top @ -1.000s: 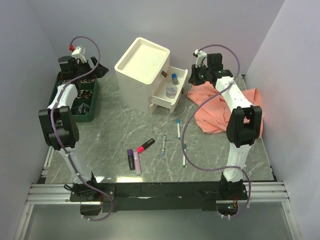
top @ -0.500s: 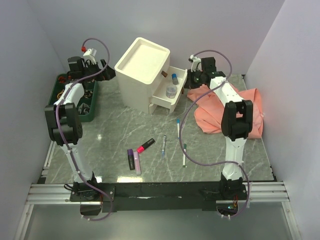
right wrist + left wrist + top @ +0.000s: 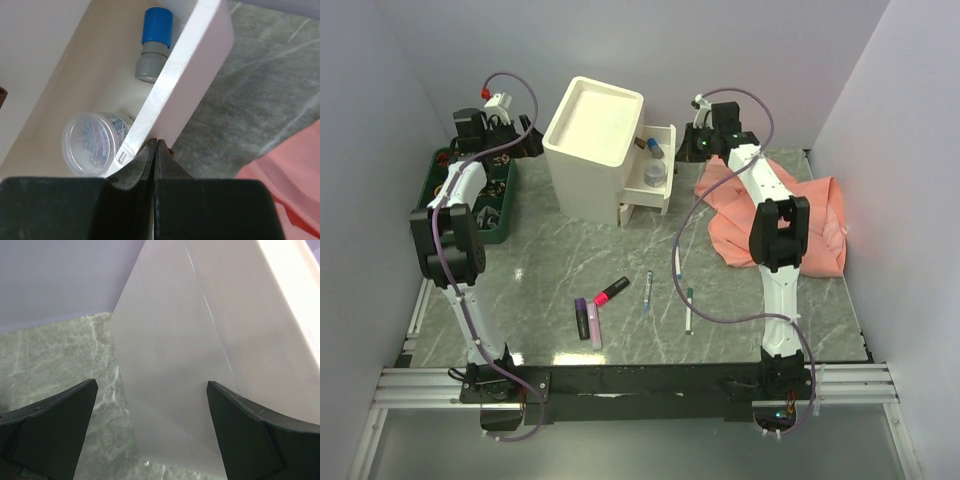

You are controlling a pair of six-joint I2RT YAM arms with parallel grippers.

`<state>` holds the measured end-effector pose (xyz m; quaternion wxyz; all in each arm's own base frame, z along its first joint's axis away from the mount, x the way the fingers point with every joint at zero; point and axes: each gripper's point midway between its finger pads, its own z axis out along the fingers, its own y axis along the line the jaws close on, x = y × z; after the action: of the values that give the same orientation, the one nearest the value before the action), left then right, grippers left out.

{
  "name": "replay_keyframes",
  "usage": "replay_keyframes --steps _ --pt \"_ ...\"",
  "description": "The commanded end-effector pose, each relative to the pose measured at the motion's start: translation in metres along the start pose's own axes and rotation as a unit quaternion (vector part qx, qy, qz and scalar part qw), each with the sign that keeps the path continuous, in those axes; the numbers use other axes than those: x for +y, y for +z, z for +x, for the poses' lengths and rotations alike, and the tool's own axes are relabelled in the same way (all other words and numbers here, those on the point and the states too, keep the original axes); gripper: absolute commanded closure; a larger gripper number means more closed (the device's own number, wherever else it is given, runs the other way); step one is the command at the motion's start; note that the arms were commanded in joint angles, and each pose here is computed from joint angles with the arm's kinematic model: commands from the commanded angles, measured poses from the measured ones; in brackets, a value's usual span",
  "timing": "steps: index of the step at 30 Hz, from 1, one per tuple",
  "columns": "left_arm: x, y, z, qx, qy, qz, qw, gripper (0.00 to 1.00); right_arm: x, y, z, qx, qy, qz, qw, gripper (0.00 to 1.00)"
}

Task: Sort the stationery into containers
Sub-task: Close the drawer in the storage box.

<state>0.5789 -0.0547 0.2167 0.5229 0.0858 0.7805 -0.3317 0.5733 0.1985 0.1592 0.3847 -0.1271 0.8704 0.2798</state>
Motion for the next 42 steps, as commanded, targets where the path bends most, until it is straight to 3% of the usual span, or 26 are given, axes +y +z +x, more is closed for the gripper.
replay_keyframes --steps 1,11,27,34,42 --pt "-0.035 0.008 -0.002 0.017 0.014 0.051 0.998 0.01 0.087 0.019 -0.015 -0.016 -0.017 -0.112 0.993 1.00" --pt "-0.035 0.014 0.002 0.018 0.009 0.047 0.999 0.01 0.094 0.028 0.004 0.006 0.005 -0.128 0.992 1.00" --pt "-0.075 0.023 0.018 0.045 0.023 0.105 0.993 0.02 0.159 0.051 0.005 0.000 0.046 -0.194 0.980 1.00" --pt "-0.086 0.022 0.017 0.039 0.009 0.113 0.993 0.02 0.159 0.057 -0.002 -0.016 0.104 -0.109 0.988 1.00" --pt "-0.084 0.020 0.022 0.044 0.014 0.100 0.994 0.02 0.120 0.044 0.023 0.003 0.173 0.034 0.984 1.00"
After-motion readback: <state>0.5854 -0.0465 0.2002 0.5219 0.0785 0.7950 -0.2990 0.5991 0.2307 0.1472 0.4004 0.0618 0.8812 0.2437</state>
